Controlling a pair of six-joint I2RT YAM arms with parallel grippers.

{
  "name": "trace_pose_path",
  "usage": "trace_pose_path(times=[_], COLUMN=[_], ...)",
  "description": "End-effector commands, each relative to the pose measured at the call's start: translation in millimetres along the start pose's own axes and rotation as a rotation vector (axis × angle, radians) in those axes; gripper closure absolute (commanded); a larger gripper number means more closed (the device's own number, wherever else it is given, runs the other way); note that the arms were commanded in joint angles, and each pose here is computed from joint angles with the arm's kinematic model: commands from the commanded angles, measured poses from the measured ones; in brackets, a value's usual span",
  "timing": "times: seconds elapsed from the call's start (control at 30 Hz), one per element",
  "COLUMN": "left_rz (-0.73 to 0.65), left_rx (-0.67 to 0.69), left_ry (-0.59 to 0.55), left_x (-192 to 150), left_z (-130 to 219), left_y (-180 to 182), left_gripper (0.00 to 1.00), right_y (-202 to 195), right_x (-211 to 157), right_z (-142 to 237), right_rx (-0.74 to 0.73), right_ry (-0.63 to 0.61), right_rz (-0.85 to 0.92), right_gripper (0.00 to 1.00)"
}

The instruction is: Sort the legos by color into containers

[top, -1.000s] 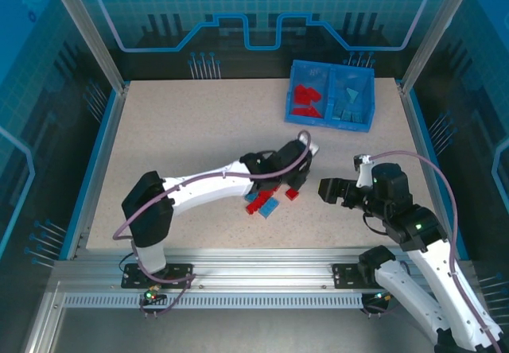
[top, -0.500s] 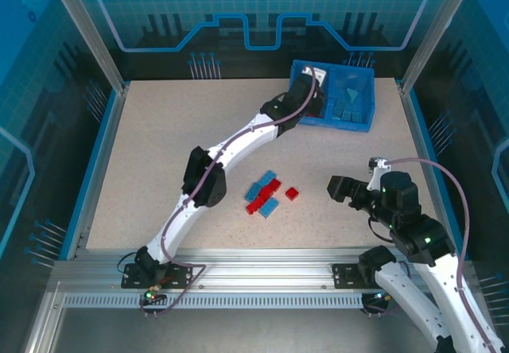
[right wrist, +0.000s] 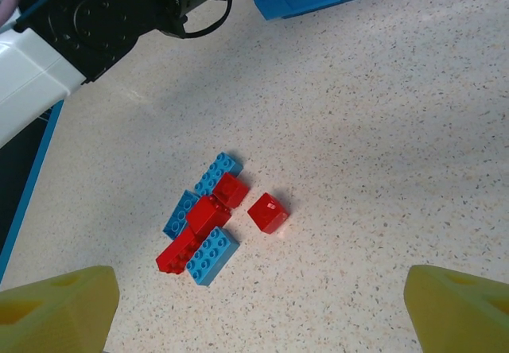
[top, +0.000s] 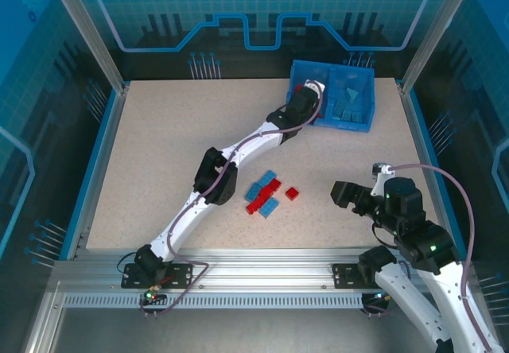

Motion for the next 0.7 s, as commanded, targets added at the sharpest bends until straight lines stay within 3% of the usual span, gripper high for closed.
trace_pose_path(times=[0.0,0.17,0.3,0.37,0.5,0.67], left_rz=[0.083,0.172,0.187,0.165,0.091,-0.032], left_rx=[0.029,-0.052,-0.317,-0.422,-0.495,-0.549], left_ry=[-0.095,-0.093,-0.013,0.081,0.236,0.378], left_x=[46,66,58,44,5,-40], left_z=[37,87,145,174,234,272], left_y=[19,28,17,10,-7,-44], left_gripper=[0.49,0.47,0.45,0.44,0.43,0.38], right_y=[3,7,10,14,19,21], right_x=[2,5,6,8,10,12], right_z=[8,6,-1,-5,-15,-23], right_rx=[0.013,0.014,0.01,0.016,-0.003,-0.016], right_ry=[-0.012,-0.006,0.011,0.037,0.094,0.11], right_rz=[-0.011,-0.013,0.021,0.071,0.164,0.163], right_gripper=[0.06,0.06,0.06,0.05,0.05,0.04])
Point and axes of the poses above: each hand's point on the last joint's axis, 136 mm out from that joint toward the fingers, its own z axis back along the fingers, its own y axis along the line the jaws close on, x = y × z, the point moved 9 cm from there along z, back along the fingers, and after that the axes turned 14 degrees about -z, right-handed, at the moved point
